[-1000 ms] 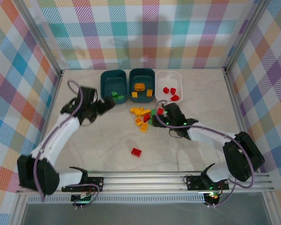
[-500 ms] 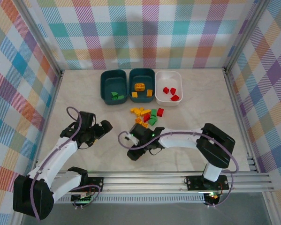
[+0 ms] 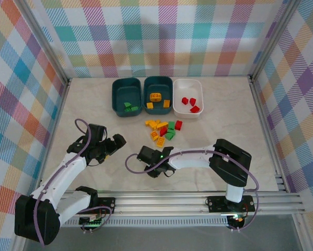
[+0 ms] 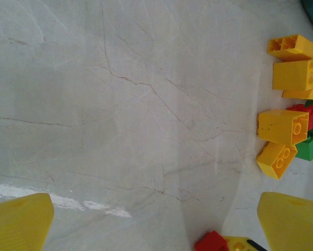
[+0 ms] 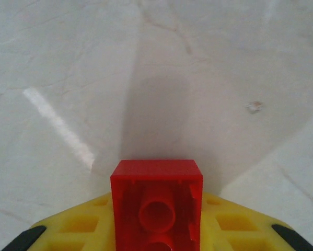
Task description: Sort the legos into containers by color
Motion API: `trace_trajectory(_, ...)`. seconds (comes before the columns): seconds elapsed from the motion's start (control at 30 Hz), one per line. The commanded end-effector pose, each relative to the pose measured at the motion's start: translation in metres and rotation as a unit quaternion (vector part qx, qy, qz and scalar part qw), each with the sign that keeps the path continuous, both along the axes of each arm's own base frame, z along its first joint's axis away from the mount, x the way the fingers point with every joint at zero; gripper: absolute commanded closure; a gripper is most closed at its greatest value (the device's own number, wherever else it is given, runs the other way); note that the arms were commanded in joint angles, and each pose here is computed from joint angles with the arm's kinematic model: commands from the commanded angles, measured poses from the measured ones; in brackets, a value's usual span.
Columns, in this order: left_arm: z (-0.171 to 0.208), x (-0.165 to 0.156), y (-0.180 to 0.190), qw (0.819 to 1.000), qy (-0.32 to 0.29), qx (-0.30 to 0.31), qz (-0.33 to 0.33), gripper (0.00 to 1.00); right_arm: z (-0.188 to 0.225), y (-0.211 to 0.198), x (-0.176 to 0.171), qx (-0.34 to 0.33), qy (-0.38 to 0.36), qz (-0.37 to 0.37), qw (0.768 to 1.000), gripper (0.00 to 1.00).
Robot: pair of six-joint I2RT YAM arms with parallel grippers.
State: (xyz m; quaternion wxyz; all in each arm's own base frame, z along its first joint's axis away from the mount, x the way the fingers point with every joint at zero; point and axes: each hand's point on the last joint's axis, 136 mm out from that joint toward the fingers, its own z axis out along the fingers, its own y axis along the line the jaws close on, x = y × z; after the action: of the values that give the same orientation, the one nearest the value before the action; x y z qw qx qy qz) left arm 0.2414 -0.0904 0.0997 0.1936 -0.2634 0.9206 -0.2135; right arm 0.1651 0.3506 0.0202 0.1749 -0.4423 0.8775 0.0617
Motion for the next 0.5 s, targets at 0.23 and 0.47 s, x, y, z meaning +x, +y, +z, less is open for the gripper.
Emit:
trace_trajectory(0.23, -0.003, 0.008, -0.017, 0.999, -0.009, -0.042, -0.013, 0.00, 0.113, -0.046, 0.146, 0.099, -0.139, -0.171, 0.970, 0.69)
trace_trajectory(0.47, -0.007, 0.008, -0.052, 0.997, 0.005, -0.033, -0.067, 0.00, 0.129, -0.134, 0.297, 0.155, -0.115, -0.357, 0.914, 0.68)
